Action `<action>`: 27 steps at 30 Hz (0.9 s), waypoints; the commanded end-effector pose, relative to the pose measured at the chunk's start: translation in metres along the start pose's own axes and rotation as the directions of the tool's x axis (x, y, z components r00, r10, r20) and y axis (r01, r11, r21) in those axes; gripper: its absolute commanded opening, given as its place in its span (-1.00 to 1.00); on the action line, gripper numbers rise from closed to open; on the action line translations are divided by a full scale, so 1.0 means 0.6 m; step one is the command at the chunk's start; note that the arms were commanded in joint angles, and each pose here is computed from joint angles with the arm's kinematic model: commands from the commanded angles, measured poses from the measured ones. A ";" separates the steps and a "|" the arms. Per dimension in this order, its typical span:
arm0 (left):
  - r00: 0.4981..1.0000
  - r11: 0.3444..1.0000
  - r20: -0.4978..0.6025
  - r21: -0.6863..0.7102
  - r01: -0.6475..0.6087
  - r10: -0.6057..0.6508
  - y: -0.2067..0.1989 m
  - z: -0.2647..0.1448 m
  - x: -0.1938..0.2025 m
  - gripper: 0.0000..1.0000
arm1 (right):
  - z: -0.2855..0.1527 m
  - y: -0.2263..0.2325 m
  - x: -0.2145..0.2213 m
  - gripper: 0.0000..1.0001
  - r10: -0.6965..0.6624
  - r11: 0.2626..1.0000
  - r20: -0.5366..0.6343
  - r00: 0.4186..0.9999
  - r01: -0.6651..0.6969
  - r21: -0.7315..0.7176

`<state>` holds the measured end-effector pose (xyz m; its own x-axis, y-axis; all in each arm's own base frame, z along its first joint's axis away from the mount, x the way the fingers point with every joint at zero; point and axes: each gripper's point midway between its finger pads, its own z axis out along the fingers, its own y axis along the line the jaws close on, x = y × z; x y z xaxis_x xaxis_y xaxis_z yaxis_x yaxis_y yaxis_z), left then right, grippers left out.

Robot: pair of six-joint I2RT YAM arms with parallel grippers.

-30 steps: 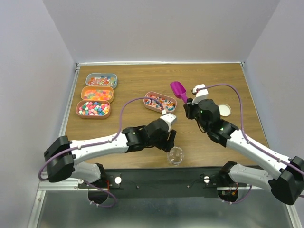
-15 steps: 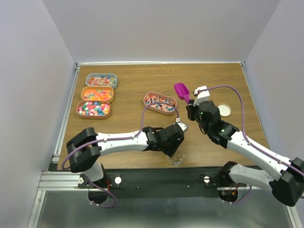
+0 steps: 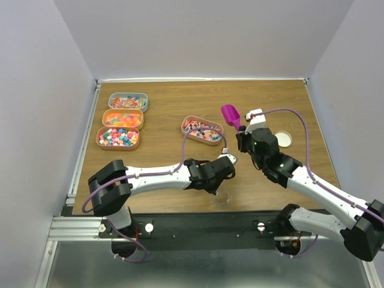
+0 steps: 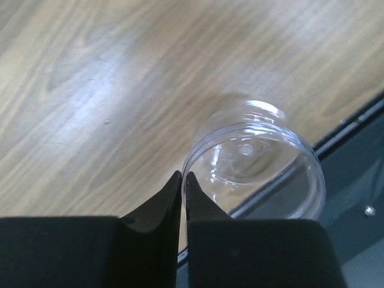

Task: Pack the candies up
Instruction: Move the packing bottle to the center of the board.

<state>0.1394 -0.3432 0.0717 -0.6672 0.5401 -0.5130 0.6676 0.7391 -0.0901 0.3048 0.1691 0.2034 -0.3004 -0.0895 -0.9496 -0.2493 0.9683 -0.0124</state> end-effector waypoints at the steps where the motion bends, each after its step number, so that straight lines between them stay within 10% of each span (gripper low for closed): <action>1: 0.998 0.990 0.040 -0.136 0.048 -0.043 0.068 -0.014 -0.022 -0.93 | -0.005 -0.014 -0.005 -0.99 0.021 0.999 0.022 1.000 -0.022 0.033; 20: 0.979 0.944 0.046 -0.259 0.205 -0.200 0.228 0.010 -0.036 -0.99 | -0.006 0.027 0.005 -0.99 0.012 0.994 -0.007 1.000 -0.013 -0.105; 27: 0.974 0.948 0.062 -0.222 0.226 -0.217 0.219 0.004 -0.042 -0.69 | -0.011 0.065 0.016 -0.99 -0.004 0.973 -0.033 0.999 -0.004 -0.229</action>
<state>0.2464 -0.2583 0.0712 -0.7737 0.3406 -0.5343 0.3986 0.9171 0.0074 0.2950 0.1894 0.2000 -0.3173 -0.0950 -0.9436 -0.3668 0.9298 0.0297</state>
